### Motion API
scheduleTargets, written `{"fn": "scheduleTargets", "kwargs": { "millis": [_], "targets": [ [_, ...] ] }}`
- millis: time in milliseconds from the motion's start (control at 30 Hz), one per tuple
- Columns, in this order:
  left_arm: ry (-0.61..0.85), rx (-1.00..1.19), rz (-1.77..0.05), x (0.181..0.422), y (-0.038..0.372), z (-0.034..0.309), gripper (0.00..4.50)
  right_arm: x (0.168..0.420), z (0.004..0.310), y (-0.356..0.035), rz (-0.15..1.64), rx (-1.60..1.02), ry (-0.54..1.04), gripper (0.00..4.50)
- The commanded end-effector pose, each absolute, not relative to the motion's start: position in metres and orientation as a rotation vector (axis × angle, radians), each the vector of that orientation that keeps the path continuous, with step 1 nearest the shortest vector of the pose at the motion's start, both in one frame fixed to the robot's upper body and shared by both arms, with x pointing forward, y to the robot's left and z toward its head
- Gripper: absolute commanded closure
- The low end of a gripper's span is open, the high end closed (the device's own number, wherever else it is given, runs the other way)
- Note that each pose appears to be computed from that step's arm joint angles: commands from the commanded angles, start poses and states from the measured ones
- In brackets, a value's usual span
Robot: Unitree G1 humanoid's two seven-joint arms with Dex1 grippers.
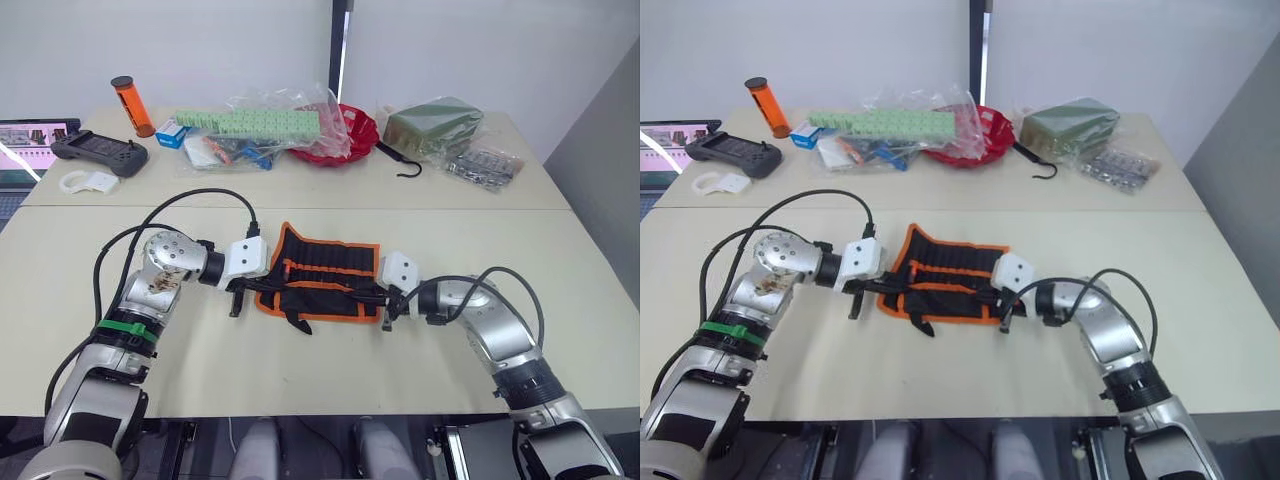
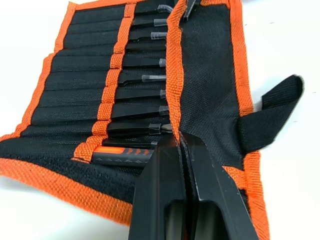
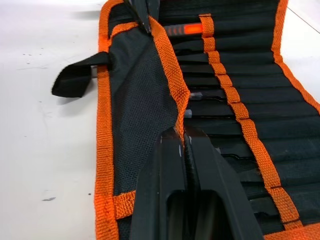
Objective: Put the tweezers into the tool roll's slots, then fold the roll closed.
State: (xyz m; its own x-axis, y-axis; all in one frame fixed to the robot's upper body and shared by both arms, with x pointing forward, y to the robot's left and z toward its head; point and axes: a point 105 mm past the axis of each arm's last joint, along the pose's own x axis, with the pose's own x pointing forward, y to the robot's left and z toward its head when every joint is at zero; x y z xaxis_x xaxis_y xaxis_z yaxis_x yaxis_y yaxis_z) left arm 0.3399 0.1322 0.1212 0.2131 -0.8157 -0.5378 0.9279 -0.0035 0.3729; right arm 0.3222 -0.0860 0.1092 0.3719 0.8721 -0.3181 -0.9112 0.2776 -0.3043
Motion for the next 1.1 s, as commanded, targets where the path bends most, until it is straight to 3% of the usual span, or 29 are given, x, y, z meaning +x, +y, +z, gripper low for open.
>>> {"fn": "scheduleTargets", "kwargs": {
  "millis": [33, 167, 300, 467, 567, 633, 733, 833, 967, 1100],
  "targets": [
    [0.169, 0.806, -1.347, 0.347, 0.129, 0.125, 4.50, 0.328, 0.120, -0.084, 1.181, -0.509, 0.039, 4.46],
    [0.146, 0.776, -1.291, 0.355, 0.128, 0.129, 4.50, 0.329, 0.116, -0.085, 1.168, -0.495, 0.049, 4.46],
    [0.144, 0.733, -1.280, 0.356, 0.128, 0.133, 3.36, 0.329, 0.114, -0.086, 1.163, -0.486, 0.058, 3.34],
    [0.128, 0.704, -1.246, 0.358, 0.133, 0.139, 1.68, 0.332, 0.118, -0.090, 1.134, -0.498, 0.034, 1.62],
    [0.022, 0.569, -1.194, 0.357, 0.135, 0.169, 0.62, 0.328, 0.135, -0.096, 1.134, -0.413, 0.005, 0.54],
    [-0.063, 0.430, -1.144, 0.355, 0.138, 0.198, 0.03, 0.323, 0.150, -0.099, 1.140, -0.353, -0.029, 0.28],
    [-0.095, 0.288, -1.128, 0.347, 0.139, 0.214, 0.20, 0.319, 0.161, -0.097, 1.143, -0.282, -0.044, 0.28],
    [-0.085, 0.196, -1.134, 0.335, 0.134, 0.215, 1.13, 0.317, 0.167, -0.094, 1.143, -0.203, -0.050, 0.28],
    [-0.001, 0.178, -1.145, 0.319, 0.121, 0.184, 2.45, 0.313, 0.161, -0.076, 1.155, -0.165, -0.043, 1.38],
    [0.060, 0.210, -1.153, 0.308, 0.110, 0.156, 3.81, 0.310, 0.144, -0.060, 1.151, -0.158, -0.008, 2.80]
  ]
}}
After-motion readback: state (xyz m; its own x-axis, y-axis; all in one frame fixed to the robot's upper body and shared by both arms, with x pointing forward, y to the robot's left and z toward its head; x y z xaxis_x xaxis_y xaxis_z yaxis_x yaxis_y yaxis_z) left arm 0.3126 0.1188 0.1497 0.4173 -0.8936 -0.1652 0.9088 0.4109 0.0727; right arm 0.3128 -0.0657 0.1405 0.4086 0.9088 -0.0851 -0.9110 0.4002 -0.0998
